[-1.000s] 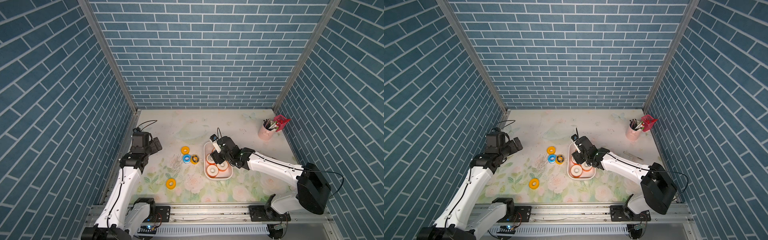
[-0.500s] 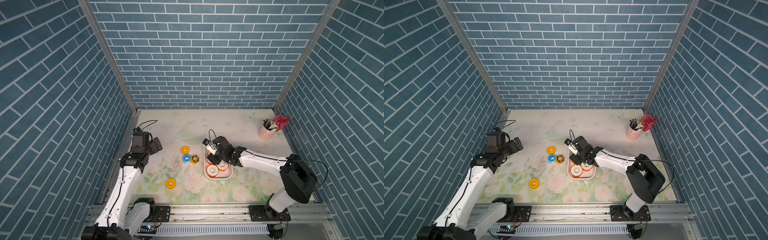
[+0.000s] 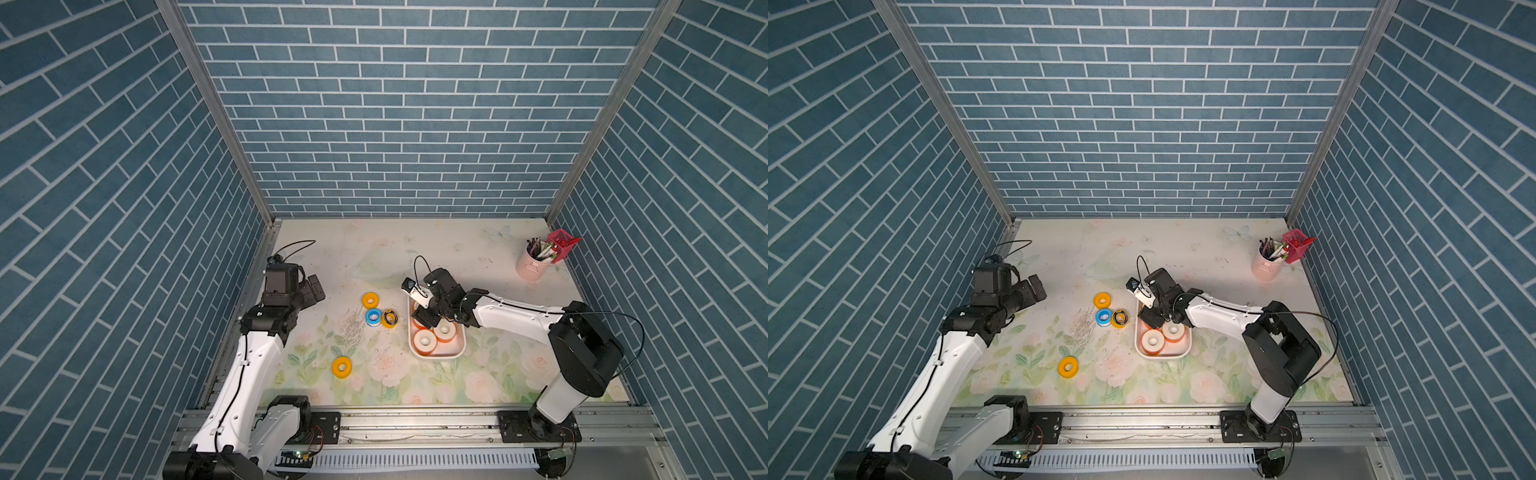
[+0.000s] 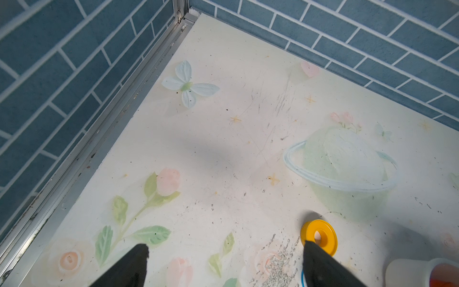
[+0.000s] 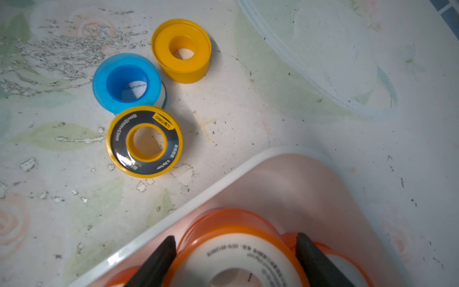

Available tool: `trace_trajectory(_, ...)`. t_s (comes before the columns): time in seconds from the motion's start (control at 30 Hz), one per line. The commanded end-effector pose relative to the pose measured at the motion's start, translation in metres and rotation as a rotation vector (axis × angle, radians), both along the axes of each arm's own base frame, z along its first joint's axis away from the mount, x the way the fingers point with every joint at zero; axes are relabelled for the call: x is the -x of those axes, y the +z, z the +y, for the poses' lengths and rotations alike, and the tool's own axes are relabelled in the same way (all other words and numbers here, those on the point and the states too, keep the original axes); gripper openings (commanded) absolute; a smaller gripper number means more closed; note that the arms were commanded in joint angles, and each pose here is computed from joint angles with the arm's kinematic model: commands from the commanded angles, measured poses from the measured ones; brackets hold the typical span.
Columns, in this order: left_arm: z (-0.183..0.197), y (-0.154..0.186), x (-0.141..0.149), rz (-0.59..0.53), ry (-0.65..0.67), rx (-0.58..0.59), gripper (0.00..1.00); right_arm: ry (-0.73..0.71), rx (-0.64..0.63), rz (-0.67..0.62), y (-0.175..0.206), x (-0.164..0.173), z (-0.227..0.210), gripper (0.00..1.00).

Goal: Put the sealing tape into the storage box
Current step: Place the sealing tape in the storage box.

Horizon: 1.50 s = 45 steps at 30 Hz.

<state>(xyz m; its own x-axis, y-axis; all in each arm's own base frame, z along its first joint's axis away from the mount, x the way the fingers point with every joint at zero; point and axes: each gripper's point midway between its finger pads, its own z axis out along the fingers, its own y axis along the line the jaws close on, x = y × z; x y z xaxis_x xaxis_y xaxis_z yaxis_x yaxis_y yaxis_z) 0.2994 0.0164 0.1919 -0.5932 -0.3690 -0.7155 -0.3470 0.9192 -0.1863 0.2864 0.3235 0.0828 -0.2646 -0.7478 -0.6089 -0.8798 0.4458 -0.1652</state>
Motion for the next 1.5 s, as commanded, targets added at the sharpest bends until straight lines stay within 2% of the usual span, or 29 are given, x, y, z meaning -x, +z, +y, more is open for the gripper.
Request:
trace_trajectory(0.0,0.002,-0.006,0.001,0.011,-0.001,-0.009,1.0,0.048,0.002,-0.006,0.001,-0.002,0.007,0.54)
trace_trajectory(0.27,0.001,-0.007,0.001,0.016,-0.005,-0.006,1.0,0.05,0.022,0.007,-0.006,-0.005,0.007,0.56)
trace_trajectory(0.7,0.001,-0.009,0.0,0.022,-0.007,-0.008,1.0,0.032,0.04,0.044,-0.015,-0.002,0.004,0.8)
trace_trajectory(0.9,0.001,-0.008,0.0,0.017,-0.009,-0.006,1.0,0.022,0.029,0.044,-0.013,-0.001,0.003,0.84)
trace_trajectory(1.13,0.0,-0.009,0.0,0.022,-0.01,-0.006,1.0,0.04,0.021,0.083,-0.013,0.006,0.004,0.72)
trace_trajectory(1.47,0.0,-0.01,0.0,0.024,-0.012,-0.006,1.0,0.014,0.04,0.084,-0.013,0.008,-0.003,0.69)
